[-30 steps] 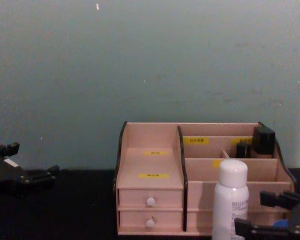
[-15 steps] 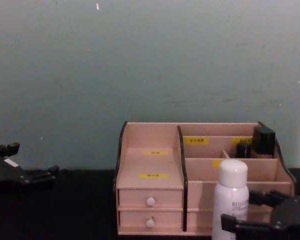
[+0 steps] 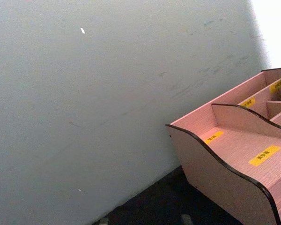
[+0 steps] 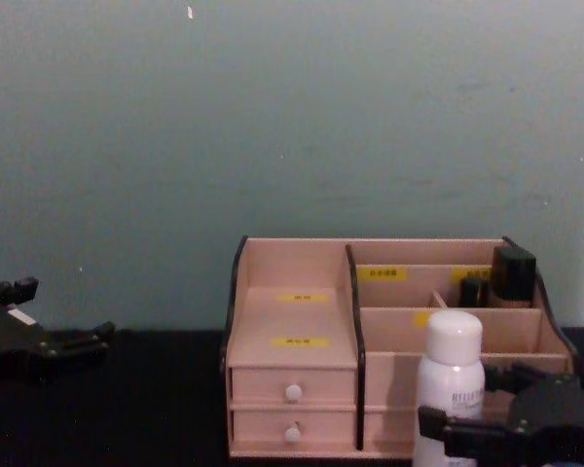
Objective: Pick up the facial cleanser and watermelon frost from the table and place them into the tiered storage box.
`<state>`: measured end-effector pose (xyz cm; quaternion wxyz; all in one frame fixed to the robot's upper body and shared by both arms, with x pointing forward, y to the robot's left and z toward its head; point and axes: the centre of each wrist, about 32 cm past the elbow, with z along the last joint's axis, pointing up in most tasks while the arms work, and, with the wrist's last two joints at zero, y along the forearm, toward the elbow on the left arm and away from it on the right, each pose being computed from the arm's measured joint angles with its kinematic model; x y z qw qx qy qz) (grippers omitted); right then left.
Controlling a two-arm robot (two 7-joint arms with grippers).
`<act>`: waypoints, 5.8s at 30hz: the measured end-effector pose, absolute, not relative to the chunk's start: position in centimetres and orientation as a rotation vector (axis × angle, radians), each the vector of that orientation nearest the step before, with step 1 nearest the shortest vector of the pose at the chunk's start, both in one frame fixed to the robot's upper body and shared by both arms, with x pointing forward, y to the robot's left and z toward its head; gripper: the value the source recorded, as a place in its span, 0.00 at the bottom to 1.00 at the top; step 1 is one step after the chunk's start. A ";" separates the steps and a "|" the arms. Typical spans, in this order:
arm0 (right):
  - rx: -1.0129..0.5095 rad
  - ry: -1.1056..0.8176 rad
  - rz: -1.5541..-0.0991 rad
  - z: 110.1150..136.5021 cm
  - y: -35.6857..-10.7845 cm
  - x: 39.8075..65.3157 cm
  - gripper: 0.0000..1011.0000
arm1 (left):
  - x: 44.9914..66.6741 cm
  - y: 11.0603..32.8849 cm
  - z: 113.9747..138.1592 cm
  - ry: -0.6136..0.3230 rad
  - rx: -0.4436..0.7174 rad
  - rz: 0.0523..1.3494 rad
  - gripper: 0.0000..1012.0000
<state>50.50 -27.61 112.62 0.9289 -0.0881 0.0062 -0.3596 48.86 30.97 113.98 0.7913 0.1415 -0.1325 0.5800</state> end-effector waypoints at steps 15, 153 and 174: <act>-0.179 0.020 -0.717 112.6 -27.4 50.8 0.99 | 48.9 31.0 114.0 -0.285 0.304 1.248 0.99; -0.053 -0.038 -0.944 119.1 -23.5 60.3 0.58 | 48.9 31.0 114.0 -0.285 0.304 1.248 0.99; -0.124 0.005 -0.953 117.9 -23.3 61.0 0.58 | 48.9 31.0 114.0 -0.285 0.304 1.248 0.99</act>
